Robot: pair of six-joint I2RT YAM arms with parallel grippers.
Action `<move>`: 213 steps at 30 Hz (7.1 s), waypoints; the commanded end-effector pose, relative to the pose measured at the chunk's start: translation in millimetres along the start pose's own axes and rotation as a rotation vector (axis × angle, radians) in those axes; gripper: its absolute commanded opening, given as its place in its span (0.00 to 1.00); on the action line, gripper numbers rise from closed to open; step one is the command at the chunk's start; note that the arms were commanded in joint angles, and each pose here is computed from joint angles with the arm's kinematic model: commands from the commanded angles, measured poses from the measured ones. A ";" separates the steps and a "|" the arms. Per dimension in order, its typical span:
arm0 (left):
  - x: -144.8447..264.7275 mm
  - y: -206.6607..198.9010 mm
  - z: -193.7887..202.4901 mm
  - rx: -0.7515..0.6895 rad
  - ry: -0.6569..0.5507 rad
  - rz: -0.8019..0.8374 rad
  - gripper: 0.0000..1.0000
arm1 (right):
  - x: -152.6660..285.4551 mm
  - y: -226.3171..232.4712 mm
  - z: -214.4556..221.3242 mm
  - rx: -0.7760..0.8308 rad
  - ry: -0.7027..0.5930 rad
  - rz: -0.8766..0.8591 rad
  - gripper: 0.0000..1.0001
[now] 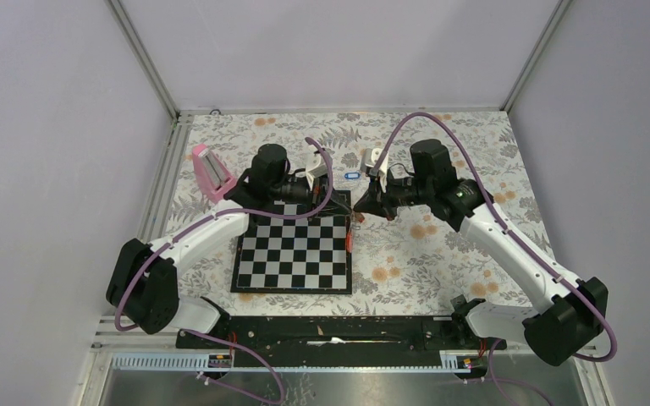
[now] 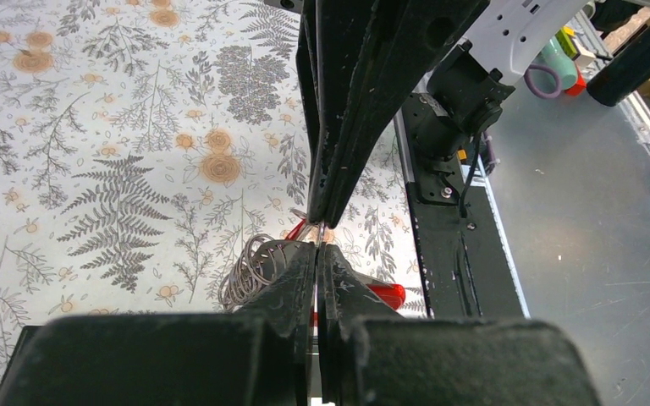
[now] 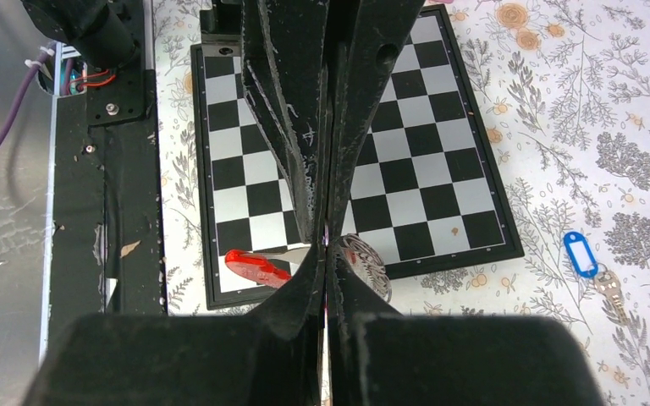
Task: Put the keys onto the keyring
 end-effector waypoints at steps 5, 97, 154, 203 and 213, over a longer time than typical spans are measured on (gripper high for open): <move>2.2 1.5 -17.8 -0.188 -0.028 -0.017 0.19 | 10.6 -7.9 -18.8 0.068 0.045 0.043 0.00; -7.6 -21.0 -26.4 -0.163 -0.235 0.131 0.00 | 45.2 19.8 -11.7 0.060 -0.013 0.033 0.38; -10.9 -9.9 -20.2 -0.083 -0.307 0.038 0.00 | 38.6 5.6 -13.6 0.050 -0.024 0.096 0.39; -17.1 11.0 -40.2 -0.366 -0.017 0.070 0.48 | 39.5 -4.3 -21.6 -0.017 0.272 0.081 0.00; -36.0 9.8 -35.9 -0.384 0.001 0.107 0.56 | 37.9 -6.5 -28.1 -0.042 0.298 0.076 0.00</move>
Point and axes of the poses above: each gripper's point midway between its finger pads, its own x axis back along the fingers, its own y axis along the line the jaws close on, z = x × y, the point moved 8 cm from there along x, back along the fingers, and after that the axes turned 3 degrees about x, right-handed, at the moved point
